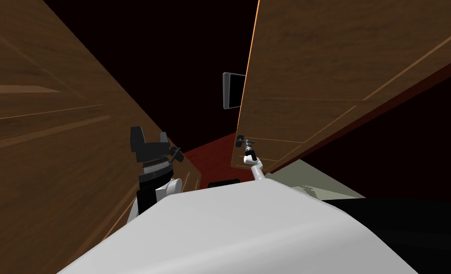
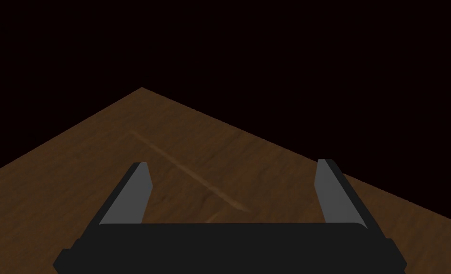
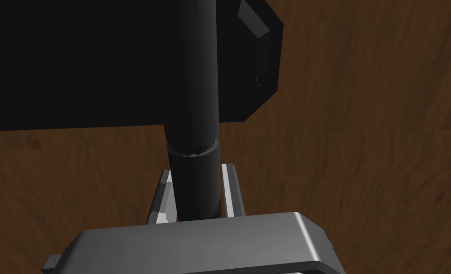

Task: Push the door open

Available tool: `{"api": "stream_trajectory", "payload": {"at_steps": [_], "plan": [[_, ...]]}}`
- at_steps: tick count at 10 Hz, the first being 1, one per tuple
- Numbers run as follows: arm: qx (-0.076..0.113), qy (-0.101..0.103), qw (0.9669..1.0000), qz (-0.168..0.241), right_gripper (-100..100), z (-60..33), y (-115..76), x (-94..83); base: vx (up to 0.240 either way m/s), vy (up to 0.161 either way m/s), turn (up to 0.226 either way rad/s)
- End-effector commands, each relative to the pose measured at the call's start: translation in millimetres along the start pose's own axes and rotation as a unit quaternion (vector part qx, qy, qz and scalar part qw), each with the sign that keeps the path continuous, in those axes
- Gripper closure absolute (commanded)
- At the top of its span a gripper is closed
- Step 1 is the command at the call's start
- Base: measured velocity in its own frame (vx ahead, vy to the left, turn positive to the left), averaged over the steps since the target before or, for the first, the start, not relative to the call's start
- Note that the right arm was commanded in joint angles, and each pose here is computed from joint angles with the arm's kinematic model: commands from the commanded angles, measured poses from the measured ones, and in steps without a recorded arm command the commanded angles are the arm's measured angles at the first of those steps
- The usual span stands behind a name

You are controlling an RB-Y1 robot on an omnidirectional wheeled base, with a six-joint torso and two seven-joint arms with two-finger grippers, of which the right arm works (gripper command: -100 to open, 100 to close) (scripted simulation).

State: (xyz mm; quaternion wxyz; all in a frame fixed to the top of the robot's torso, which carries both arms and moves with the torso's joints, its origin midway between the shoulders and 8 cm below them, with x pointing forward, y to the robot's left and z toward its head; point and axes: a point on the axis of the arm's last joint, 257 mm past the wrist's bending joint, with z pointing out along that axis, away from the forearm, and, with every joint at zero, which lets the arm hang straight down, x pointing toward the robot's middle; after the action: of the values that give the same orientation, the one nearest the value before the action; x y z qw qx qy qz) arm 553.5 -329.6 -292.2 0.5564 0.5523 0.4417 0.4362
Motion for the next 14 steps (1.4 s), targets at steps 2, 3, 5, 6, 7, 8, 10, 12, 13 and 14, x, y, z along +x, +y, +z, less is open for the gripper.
{"api": "stream_trajectory", "payload": {"at_steps": [2,3,5,6,7,8,10,12,13,14], "plan": [[-0.002,-0.017,0.9999,0.001,100,-1.2,1.0,-10.2,0.181,0.085,-0.102],[-0.001,-0.019,0.9998,0.003,100,-1.9,0.2,-8.7,0.165,0.116,-0.093],[-0.004,-0.017,0.9998,-0.003,100,3.6,2.2,-9.1,0.059,0.006,-0.065],[-0.005,-0.017,0.9998,-0.006,100,5.5,3.2,-9.4,0.075,-0.055,-0.074],[-0.007,-0.017,0.9998,-0.008,100,7.7,4.2,-9.4,0.068,-0.049,-0.054],[-0.010,-0.017,0.9997,-0.012,100,12.4,6.2,-8.6,0.088,-0.045,-0.127],[-0.013,-0.018,0.9997,-0.015,100,17.2,7.9,-6.4,0.127,-0.038,-0.114],[-0.015,-0.018,0.9996,-0.017,100,22.0,9.2,-2.7,0.098,-0.014,-0.110],[-0.016,-0.019,0.9995,-0.017,100,24.3,9.6,-0.3,0.096,0.010,-0.110],[-0.016,-0.019,0.9995,-0.017,100,26.4,9.9,2.7,0.089,0.004,-0.096]]}}
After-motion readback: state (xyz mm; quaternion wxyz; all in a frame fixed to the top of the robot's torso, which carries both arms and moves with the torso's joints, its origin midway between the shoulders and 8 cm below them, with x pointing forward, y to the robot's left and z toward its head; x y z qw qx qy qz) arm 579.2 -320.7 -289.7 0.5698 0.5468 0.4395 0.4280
